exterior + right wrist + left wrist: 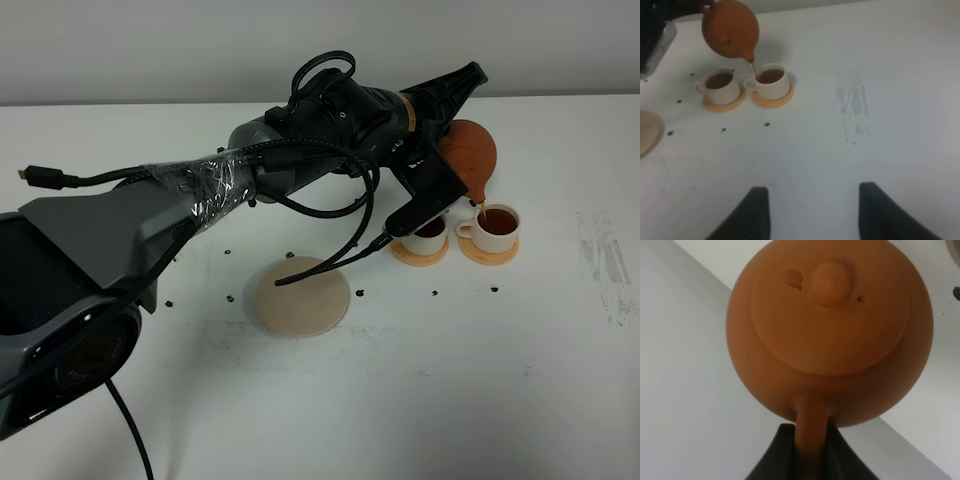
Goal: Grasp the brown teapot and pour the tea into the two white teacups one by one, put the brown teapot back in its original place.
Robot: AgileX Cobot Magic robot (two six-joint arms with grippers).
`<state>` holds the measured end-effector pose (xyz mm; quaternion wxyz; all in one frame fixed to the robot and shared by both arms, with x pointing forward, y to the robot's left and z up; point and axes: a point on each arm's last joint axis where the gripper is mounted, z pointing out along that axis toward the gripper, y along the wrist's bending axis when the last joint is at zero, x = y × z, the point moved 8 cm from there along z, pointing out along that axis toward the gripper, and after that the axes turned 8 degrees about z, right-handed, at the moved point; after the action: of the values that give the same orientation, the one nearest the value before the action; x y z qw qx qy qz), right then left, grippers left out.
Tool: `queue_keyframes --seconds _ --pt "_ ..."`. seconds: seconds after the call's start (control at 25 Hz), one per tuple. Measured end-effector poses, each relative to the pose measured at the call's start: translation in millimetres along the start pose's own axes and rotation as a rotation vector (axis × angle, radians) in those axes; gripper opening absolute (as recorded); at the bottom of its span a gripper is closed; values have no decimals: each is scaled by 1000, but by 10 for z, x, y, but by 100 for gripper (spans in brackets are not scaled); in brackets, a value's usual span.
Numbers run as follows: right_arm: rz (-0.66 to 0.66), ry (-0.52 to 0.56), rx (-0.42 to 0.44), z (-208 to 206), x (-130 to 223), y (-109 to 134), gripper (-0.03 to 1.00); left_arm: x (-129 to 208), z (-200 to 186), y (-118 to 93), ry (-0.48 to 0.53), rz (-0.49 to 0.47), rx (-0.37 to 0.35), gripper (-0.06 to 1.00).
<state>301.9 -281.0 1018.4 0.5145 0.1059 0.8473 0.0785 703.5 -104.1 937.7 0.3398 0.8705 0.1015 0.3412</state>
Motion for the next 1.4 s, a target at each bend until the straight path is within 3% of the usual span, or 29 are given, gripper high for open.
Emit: queue_keyframes --seconds 0.32,0.6,0.72,1.2,1.4 --pt "0 0 0 0 0 0 39 -67 73 -86 -12 -194 21 8" --pt "0 0 0 0 0 0 39 -48 26 -52 -19 -259 20 8" --pt "0 0 0 0 0 0 39 -3 -27 -35 -27 -336 22 8" --pt "0 0 0 0 0 0 39 430 -208 18 -29 -887 28 8" --pt "0 0 0 0 0 0 39 421 -184 -1 -45 -1079 78 8"
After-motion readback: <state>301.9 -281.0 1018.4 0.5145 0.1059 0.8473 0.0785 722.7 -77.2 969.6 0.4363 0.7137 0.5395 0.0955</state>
